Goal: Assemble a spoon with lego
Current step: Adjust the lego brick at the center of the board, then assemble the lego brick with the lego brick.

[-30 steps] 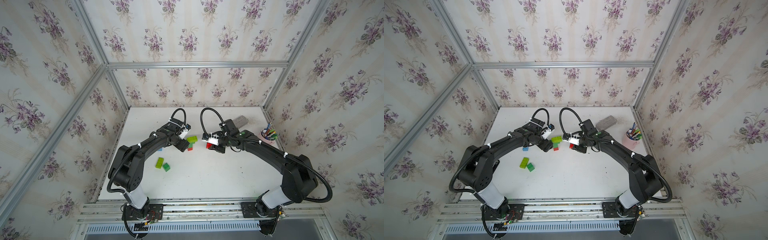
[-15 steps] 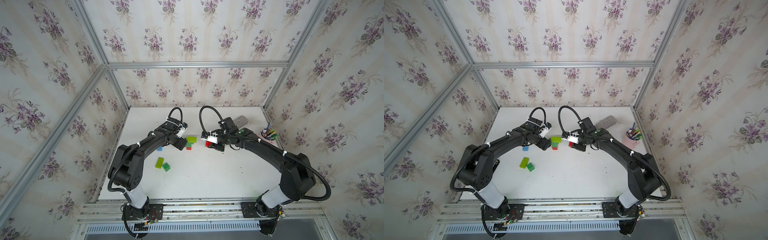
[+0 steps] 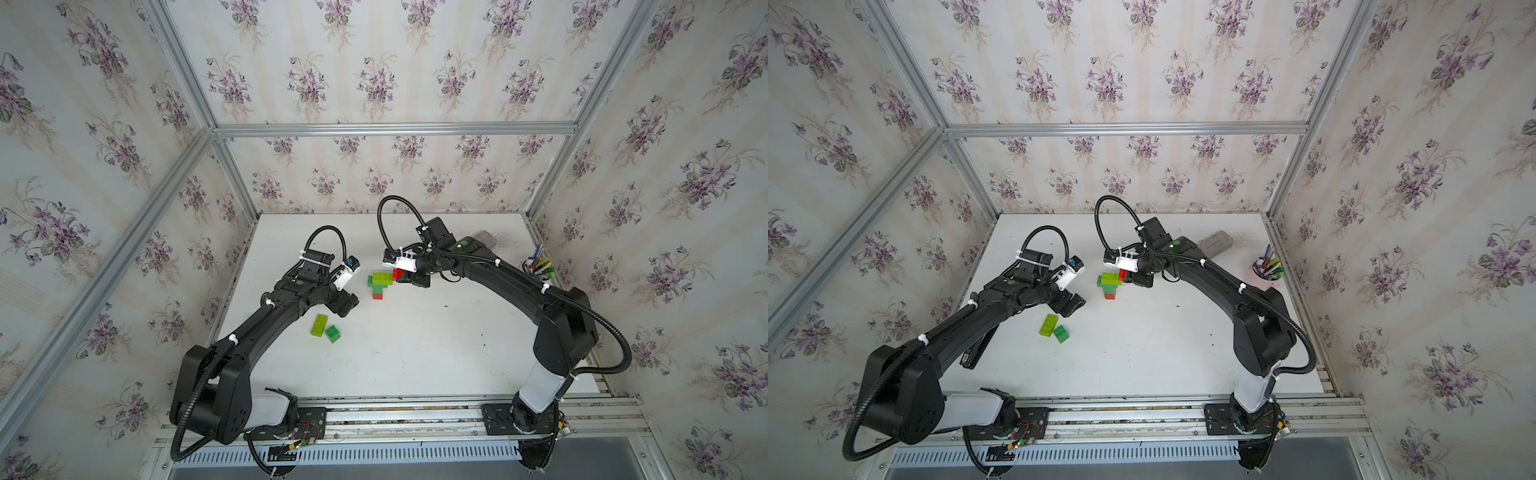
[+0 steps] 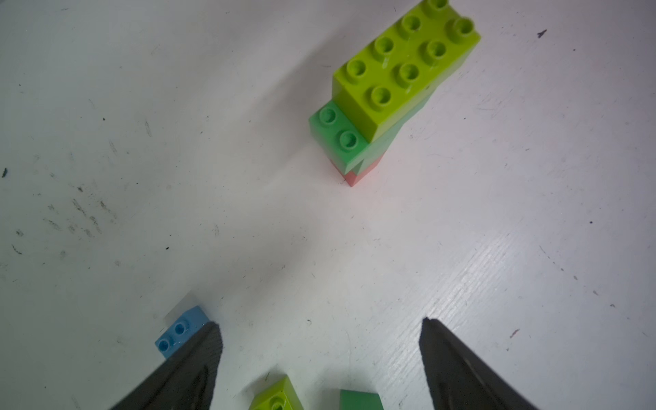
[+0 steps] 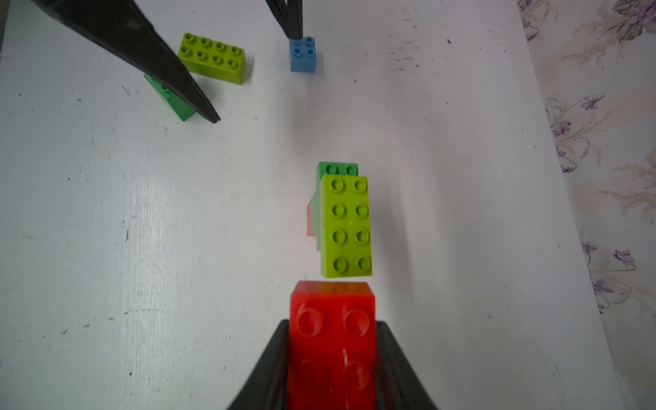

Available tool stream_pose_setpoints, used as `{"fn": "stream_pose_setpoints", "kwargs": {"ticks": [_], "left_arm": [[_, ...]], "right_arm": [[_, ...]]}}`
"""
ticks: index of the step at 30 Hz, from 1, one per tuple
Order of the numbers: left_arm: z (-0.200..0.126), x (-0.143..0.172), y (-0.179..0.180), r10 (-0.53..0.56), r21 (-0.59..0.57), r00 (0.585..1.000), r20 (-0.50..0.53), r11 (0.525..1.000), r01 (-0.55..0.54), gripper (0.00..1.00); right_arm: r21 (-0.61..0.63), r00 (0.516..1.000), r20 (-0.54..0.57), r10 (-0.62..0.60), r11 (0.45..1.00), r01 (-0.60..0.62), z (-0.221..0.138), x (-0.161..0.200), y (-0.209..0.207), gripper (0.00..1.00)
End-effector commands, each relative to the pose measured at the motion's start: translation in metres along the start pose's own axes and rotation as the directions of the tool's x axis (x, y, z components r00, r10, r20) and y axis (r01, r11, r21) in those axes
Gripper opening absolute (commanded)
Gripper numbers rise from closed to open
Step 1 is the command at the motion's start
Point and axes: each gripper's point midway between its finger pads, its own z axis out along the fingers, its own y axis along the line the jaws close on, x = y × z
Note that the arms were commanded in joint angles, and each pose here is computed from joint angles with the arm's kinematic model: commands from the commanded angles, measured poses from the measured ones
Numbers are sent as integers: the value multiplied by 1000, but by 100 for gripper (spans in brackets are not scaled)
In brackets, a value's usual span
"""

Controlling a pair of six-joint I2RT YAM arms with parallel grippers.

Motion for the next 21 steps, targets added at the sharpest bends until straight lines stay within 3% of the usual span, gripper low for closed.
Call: {"fn": "stream_pose_setpoints", "kwargs": {"ticks": [1, 12, 21], "left_arm": [[-5, 5, -5, 21, 27, 1000, 15, 999, -21, 90], [-8, 16, -5, 4, 21, 1000, 5, 1000, -4, 90], [-8, 19, -6, -5, 25, 1000, 3, 1000, 5, 90]], "right_arm": [[-47, 1000, -8, -15, 999, 15, 6, -11, 4, 29], [-69, 993, -118, 27, 997, -35, 38, -31, -6, 29], [-82, 989, -142, 42, 995, -54, 53, -26, -5, 29]]}}
